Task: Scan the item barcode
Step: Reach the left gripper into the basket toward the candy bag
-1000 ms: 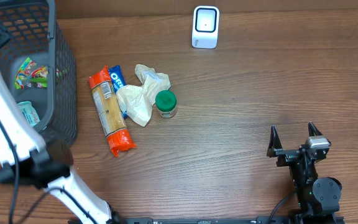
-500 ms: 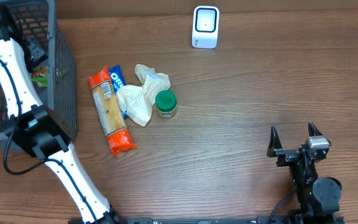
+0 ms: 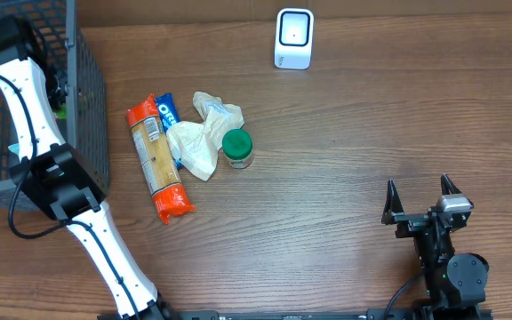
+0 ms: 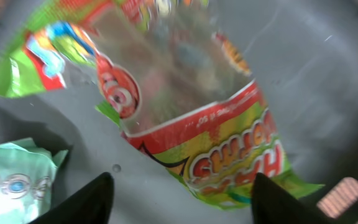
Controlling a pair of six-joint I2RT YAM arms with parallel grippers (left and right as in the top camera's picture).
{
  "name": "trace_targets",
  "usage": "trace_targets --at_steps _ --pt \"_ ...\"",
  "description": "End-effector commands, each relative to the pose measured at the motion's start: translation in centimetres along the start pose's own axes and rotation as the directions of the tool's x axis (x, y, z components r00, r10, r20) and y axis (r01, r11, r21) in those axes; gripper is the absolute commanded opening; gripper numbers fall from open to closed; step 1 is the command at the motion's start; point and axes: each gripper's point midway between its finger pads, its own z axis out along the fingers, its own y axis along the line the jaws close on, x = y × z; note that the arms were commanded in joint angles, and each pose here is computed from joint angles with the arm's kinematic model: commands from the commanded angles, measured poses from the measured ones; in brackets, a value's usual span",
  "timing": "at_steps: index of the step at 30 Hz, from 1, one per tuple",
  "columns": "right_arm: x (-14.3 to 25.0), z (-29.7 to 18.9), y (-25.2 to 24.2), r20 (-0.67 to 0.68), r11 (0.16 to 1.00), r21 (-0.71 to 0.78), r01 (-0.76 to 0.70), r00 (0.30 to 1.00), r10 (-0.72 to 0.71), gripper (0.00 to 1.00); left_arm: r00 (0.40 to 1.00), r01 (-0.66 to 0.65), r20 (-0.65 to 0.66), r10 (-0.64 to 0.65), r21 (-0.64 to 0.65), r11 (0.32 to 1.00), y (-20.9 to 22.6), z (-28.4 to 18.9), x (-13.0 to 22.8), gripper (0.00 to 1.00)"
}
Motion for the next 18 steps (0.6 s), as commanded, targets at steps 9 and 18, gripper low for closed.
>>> trace_targets --at_steps 9,18 --pt "0.26 0.03 -0.14 0.000 1.000 0.007 0.007 1.000 -0.007 1.00 1.000 0.008 -0.025 -0.008 0.003 1.000 -0.57 1.22 0.58 0.05" --pt "0.26 0.03 -0.15 0.000 1.000 0.008 0.007 1.000 -0.007 1.00 0.999 0.006 -0.034 -0.006 0.000 1.000 -0.35 0.53 0.85 0.04"
